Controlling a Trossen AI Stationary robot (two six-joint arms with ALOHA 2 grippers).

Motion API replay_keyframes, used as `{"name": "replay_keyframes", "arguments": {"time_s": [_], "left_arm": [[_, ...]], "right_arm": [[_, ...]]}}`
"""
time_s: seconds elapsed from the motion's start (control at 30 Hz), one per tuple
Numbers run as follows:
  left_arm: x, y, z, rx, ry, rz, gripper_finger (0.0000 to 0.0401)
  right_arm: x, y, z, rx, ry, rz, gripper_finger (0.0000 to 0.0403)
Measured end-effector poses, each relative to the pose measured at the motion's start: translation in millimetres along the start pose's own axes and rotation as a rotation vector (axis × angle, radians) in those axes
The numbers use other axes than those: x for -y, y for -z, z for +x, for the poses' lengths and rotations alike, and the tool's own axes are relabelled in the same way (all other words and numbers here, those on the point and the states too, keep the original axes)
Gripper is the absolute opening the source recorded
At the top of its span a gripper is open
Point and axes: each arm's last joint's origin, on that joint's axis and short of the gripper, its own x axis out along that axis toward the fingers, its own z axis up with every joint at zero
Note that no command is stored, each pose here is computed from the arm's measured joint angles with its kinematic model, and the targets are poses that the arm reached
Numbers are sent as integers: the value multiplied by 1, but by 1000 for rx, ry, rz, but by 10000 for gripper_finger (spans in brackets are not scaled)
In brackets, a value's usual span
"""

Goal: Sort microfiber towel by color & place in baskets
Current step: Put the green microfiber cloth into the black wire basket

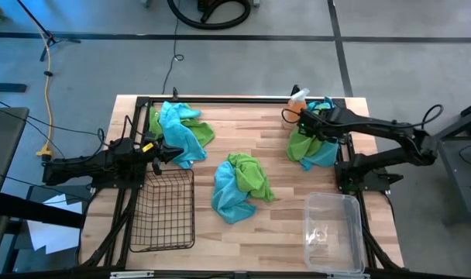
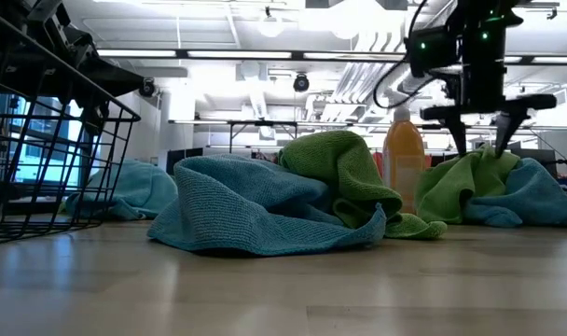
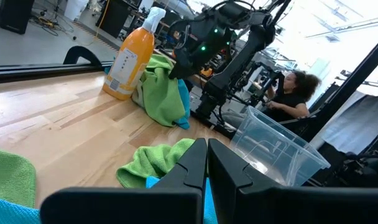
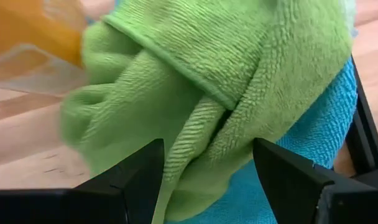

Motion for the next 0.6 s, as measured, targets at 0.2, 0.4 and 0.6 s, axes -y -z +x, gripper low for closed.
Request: {"name": "replay_keyframes", "arguments": {"time_s": [0.2,0.4,0.6], "left_arm": [[0,0,0,0,0,0,3],[0,0,0,1,0,0,3],[0,0,0,5,2,-1,3]], "right_arm": [[1,3,8,14,1,30,204],[1,3,8,35,1,0,70],[5,3,-2,54,-67,-50,20]]}}
